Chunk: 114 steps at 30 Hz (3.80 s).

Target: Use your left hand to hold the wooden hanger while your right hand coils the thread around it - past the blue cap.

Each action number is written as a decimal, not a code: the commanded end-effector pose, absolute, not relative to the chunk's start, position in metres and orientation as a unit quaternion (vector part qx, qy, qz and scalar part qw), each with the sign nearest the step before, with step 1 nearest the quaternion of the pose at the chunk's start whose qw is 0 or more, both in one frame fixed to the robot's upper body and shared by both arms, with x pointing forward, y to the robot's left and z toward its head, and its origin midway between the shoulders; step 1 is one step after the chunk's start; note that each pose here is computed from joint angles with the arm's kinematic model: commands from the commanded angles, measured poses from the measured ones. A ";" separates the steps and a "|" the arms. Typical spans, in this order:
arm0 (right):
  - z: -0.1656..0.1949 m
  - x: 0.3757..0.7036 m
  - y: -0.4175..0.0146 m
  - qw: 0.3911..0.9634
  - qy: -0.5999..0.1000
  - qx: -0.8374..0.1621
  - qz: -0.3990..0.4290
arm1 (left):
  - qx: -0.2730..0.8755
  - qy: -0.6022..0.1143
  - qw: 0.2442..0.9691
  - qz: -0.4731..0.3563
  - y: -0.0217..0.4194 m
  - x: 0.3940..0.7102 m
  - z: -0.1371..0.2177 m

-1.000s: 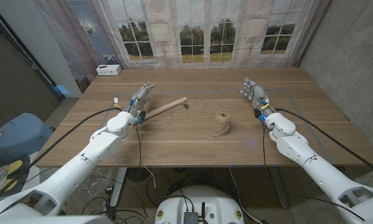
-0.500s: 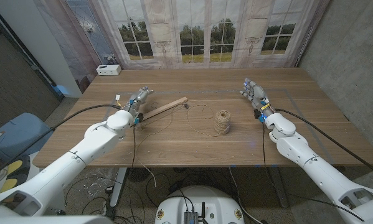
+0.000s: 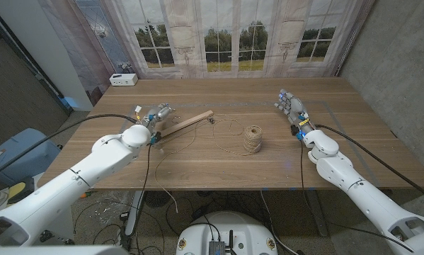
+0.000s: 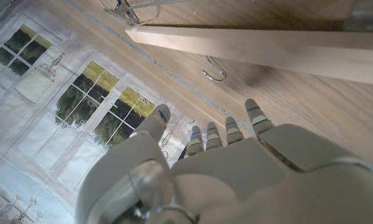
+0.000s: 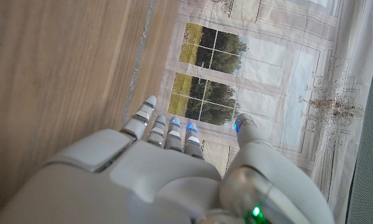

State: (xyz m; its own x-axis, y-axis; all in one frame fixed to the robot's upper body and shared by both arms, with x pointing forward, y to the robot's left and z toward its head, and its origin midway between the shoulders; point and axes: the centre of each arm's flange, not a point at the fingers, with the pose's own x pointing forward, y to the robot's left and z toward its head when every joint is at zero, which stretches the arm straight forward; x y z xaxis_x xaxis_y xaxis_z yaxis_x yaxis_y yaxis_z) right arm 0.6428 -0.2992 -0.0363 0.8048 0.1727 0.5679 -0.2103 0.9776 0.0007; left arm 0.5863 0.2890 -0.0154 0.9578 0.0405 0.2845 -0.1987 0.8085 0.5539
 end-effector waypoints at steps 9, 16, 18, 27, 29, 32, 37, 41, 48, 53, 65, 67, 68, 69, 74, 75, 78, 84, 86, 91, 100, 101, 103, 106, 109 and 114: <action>-0.046 0.647 -0.313 0.950 -0.290 0.042 0.105 | 0.399 -0.044 0.910 0.101 0.278 0.556 -0.011; -0.048 0.650 -0.315 0.951 -0.287 0.044 0.107 | 0.433 -0.002 0.896 0.093 0.274 0.553 -0.009; -0.049 0.651 -0.316 0.951 -0.286 0.044 0.108 | 0.441 0.008 0.893 0.090 0.274 0.553 -0.009; -0.051 0.653 -0.318 0.952 -0.285 0.048 0.105 | 0.462 0.046 0.882 0.085 0.274 0.554 -0.002; -0.052 0.653 -0.318 0.952 -0.284 0.049 0.104 | 0.467 0.056 0.878 0.085 0.274 0.555 0.000; -0.054 0.653 -0.319 0.952 -0.284 0.052 0.103 | 0.473 0.072 0.874 0.083 0.275 0.556 0.003; -0.055 0.653 -0.320 0.952 -0.283 0.054 0.101 | 0.482 0.087 0.868 0.085 0.277 0.558 0.006; -0.055 0.653 -0.320 0.953 -0.283 0.054 0.099 | 0.488 0.098 0.864 0.083 0.279 0.560 0.009; -0.055 0.655 -0.319 0.953 -0.281 0.055 0.097 | 0.502 0.123 0.852 0.083 0.282 0.563 0.015; -0.056 0.655 -0.319 0.953 -0.280 0.057 0.096 | 0.516 0.128 0.842 0.088 0.282 0.566 0.017; -0.058 0.657 -0.318 0.954 -0.277 0.061 0.093 | 0.555 0.142 0.812 0.112 0.278 0.574 0.024; -0.058 0.657 -0.318 0.954 -0.277 0.061 0.093 | 0.561 0.146 0.807 0.114 0.276 0.576 0.024; -0.058 0.657 -0.318 0.954 -0.278 0.061 0.092 | 0.565 0.149 0.804 0.115 0.275 0.577 0.024; -0.058 0.657 -0.319 0.954 -0.277 0.061 0.092 | 0.568 0.150 0.801 0.116 0.274 0.578 0.025; -0.059 0.656 -0.320 0.954 -0.277 0.063 0.090 | 0.582 0.159 0.789 0.120 0.270 0.580 0.024; -0.059 0.656 -0.320 0.954 -0.277 0.063 0.090 | 0.583 0.162 0.787 0.119 0.270 0.581 0.024; -0.060 0.656 -0.321 0.955 -0.277 0.064 0.089 | 0.587 0.170 0.783 0.115 0.268 0.582 0.023; -0.063 0.655 -0.323 0.955 -0.277 0.067 0.087 | 0.596 0.185 0.774 0.111 0.266 0.585 0.021; -0.063 0.655 -0.324 0.955 -0.277 0.067 0.086 | 0.596 0.189 0.773 0.111 0.266 0.586 0.020; -0.066 0.654 -0.325 0.955 -0.275 0.069 0.084 | 0.599 0.200 0.768 0.110 0.266 0.589 0.017; -0.067 0.652 -0.325 0.955 -0.275 0.069 0.082 | 0.599 0.202 0.767 0.107 0.267 0.595 0.010; -0.067 0.652 -0.325 0.955 -0.275 0.069 0.082 | 0.599 0.202 0.767 0.108 0.267 0.596 0.009; -0.068 0.651 -0.325 0.956 -0.274 0.070 0.081 | 0.600 0.200 0.767 0.109 0.267 0.596 0.008; -0.069 0.651 -0.325 0.956 -0.274 0.072 0.079 | 0.603 0.194 0.766 0.110 0.267 0.597 0.008; -0.070 0.650 -0.325 0.956 -0.274 0.072 0.079 | 0.606 0.194 0.764 0.111 0.267 0.598 0.007; -0.072 0.648 -0.325 0.956 -0.273 0.074 0.076 | 0.614 0.192 0.757 0.113 0.267 0.600 0.005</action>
